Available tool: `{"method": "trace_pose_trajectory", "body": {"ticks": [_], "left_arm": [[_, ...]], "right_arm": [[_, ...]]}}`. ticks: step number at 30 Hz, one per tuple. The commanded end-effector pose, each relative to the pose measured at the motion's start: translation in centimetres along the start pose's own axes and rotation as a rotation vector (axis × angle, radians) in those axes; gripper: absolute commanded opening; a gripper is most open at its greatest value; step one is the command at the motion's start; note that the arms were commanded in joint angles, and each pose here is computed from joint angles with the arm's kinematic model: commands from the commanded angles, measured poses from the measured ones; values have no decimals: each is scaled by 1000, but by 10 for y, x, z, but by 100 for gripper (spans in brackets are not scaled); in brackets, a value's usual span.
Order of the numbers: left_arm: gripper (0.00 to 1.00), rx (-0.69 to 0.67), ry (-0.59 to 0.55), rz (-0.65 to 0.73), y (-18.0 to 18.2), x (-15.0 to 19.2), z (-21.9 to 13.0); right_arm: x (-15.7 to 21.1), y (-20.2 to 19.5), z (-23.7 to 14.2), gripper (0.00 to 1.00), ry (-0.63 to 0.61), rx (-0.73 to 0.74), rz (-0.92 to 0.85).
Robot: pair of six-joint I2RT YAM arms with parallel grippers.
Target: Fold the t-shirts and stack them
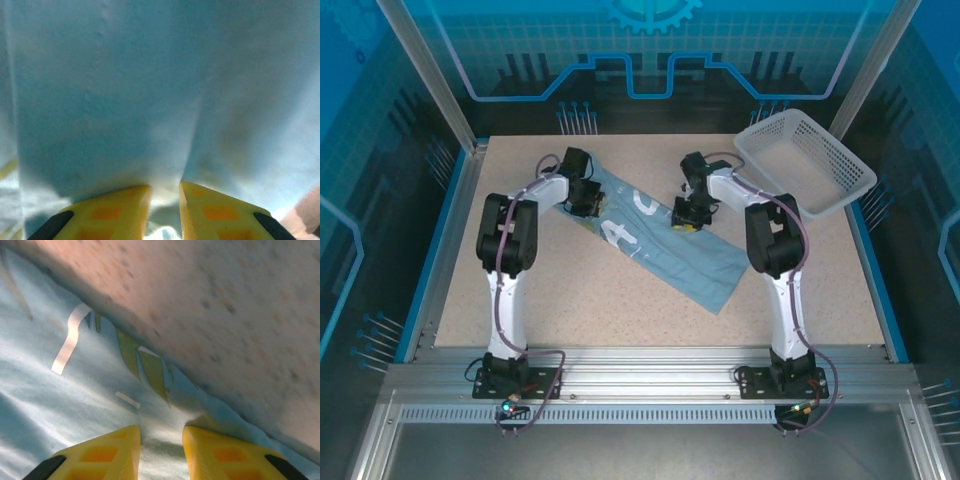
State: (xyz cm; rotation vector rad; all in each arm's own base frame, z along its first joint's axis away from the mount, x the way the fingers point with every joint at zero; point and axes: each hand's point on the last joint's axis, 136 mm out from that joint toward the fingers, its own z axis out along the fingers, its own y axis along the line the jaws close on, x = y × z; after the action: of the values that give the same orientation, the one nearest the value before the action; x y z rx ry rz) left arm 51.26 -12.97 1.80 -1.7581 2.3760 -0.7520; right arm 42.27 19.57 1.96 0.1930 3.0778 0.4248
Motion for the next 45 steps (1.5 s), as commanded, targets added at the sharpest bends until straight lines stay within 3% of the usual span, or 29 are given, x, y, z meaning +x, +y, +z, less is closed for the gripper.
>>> {"method": "trace_pose_trajectory", "body": {"ticks": [1, 7, 14, 18, 21, 23, 26, 33, 36, 40, 45], "left_arm": [[25, -45, 90, 79, 1, 17, 45], [26, 59, 171, 188, -56, 46, 80], [32, 284, 199, 245, -124, 55, 97], [44, 412, 184, 314, -162, 58, 65], [51, 427, 119, 418, -176, 66, 11], [54, 383, 43, 481, -166, 70, -28], [55, 298, 48, 490, -115, 85, -64], [54, -31, 335, 522, 101, 154, -88], [55, -119, 449, 564, 172, 189, -99], [56, -179, 516, 583, 227, 221, -99], [55, -212, 514, 563, 255, 235, -86]], "right_arm": [[41, -45, -4, 32, 97, 105, 149], [80, -48, -8, 33, 102, 12, 331], [82, -11, 7, 33, 140, -125, 466], [71, 0, -6, 34, 99, -156, 477], [64, -3, -39, 38, -5, -135, 412], [64, -6, -63, 41, -76, -119, 353], [77, -15, -89, 46, -135, -110, 263], [153, -42, -89, 50, -30, -149, 152], [188, -46, -82, 52, 52, -207, 151], [227, -59, -62, 53, 139, -225, 179], [249, -61, -45, 53, 220, -246, 191]]}}
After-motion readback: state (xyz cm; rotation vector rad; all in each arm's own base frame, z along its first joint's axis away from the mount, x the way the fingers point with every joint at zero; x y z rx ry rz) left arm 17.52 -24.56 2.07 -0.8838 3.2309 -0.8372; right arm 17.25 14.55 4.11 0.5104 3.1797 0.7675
